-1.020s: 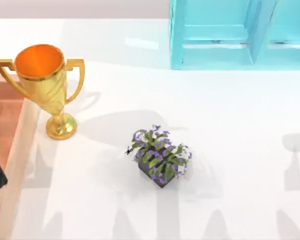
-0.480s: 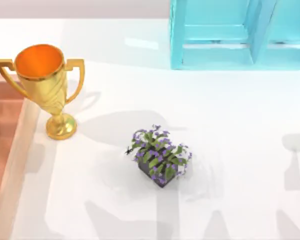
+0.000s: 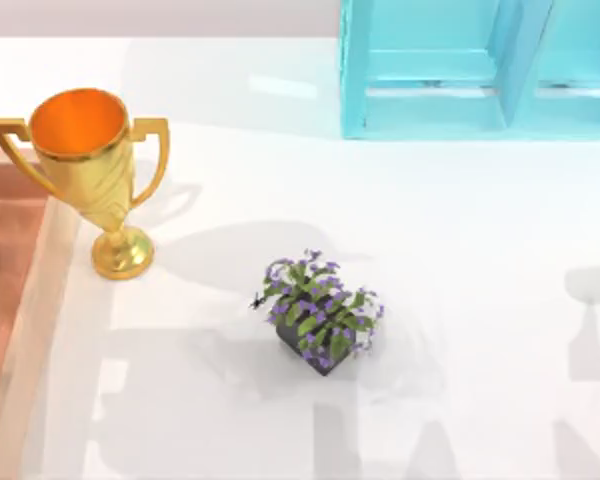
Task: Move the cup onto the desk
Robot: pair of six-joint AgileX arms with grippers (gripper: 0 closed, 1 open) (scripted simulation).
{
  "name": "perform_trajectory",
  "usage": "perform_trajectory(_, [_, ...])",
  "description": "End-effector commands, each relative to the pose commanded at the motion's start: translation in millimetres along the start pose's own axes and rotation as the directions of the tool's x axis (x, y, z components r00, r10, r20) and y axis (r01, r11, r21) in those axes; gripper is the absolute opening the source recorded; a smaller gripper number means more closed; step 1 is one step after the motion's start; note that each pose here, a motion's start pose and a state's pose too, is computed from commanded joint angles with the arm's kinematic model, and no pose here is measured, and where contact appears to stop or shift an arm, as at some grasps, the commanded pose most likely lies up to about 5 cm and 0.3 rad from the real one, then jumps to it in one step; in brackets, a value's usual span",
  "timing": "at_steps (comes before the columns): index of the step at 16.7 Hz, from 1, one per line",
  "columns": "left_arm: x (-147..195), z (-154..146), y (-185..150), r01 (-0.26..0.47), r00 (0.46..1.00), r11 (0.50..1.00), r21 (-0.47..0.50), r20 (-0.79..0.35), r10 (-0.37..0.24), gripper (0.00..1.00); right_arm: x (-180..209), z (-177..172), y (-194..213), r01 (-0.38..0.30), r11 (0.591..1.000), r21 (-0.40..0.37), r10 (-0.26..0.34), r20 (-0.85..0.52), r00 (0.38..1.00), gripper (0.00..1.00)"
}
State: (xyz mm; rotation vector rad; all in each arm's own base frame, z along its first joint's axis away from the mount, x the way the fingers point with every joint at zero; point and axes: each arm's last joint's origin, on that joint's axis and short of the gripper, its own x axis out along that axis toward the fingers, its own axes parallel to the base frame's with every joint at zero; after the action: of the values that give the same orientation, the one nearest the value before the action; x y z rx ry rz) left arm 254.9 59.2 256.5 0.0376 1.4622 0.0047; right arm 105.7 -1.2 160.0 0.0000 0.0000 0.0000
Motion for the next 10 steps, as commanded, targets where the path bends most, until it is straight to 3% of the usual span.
perform_trajectory(4, [1,22,13,0.023,0.994,1.0,-0.002,-0.103,-0.023,1.0,0,0,0,0.0,1.0,0.0,0.0,0.0,1.0,1.0])
perform_trajectory(10, [2,24,13,0.025,0.994,1.0,0.001,-0.109,-0.025,1.0,0,0,0,0.0,1.0,0.0,0.0,0.0,1.0,1.0])
